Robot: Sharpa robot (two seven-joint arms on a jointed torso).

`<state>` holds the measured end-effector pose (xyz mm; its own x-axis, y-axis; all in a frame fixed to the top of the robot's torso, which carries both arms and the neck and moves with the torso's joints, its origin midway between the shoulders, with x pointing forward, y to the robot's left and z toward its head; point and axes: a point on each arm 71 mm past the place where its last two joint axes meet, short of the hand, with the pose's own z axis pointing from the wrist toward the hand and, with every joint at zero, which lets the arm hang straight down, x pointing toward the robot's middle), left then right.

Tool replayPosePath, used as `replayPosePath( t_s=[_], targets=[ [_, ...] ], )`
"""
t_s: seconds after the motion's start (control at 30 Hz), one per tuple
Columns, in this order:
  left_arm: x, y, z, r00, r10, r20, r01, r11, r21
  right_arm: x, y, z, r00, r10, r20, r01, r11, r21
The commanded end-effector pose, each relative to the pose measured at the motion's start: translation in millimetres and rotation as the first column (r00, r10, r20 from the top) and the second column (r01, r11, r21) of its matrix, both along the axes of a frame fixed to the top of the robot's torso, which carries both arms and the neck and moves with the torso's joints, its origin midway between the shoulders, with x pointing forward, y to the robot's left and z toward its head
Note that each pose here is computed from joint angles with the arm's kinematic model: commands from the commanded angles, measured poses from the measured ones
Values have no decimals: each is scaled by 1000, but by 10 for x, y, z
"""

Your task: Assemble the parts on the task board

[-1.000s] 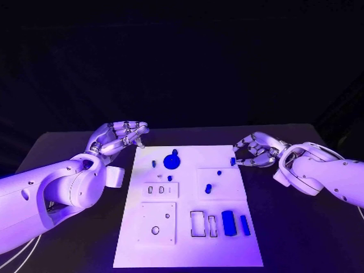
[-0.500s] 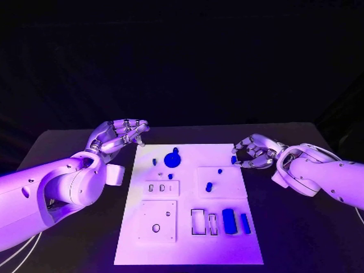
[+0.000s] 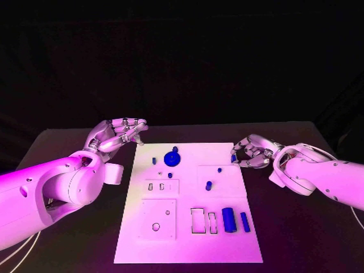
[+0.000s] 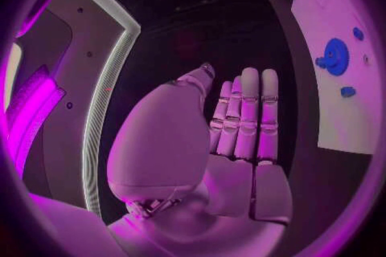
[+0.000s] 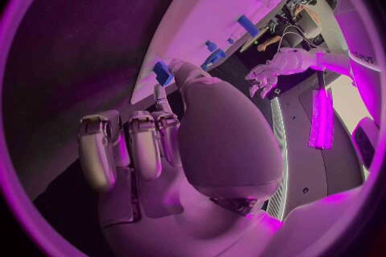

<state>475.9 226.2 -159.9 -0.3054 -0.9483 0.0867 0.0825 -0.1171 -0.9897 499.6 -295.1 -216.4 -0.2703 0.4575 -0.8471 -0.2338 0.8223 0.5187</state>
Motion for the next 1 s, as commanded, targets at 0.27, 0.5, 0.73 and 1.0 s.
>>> replayPosePath(
  t_s=[0.27, 0.5, 0.73, 1.0],
  targets=[
    [-8, -16, 13, 1000, -16, 4, 16, 1000, -10, 14, 34, -30, 1000, -9, -7, 9, 1000, -16],
    [-9, -13, 13, 1000, -16, 3, 16, 1000, -9, 19, 40, -32, 1000, -17, -3, 17, 1000, -17],
    [-9, -5, 12, 1000, -15, 3, 15, 1000, -8, 25, 30, -14, 999, -37, 26, 38, 999, -17],
    [-8, -3, 12, 1000, -15, 3, 15, 1000, -8, 16, 61, 30, 996, -55, 77, 55, 998, 6]
  ],
)
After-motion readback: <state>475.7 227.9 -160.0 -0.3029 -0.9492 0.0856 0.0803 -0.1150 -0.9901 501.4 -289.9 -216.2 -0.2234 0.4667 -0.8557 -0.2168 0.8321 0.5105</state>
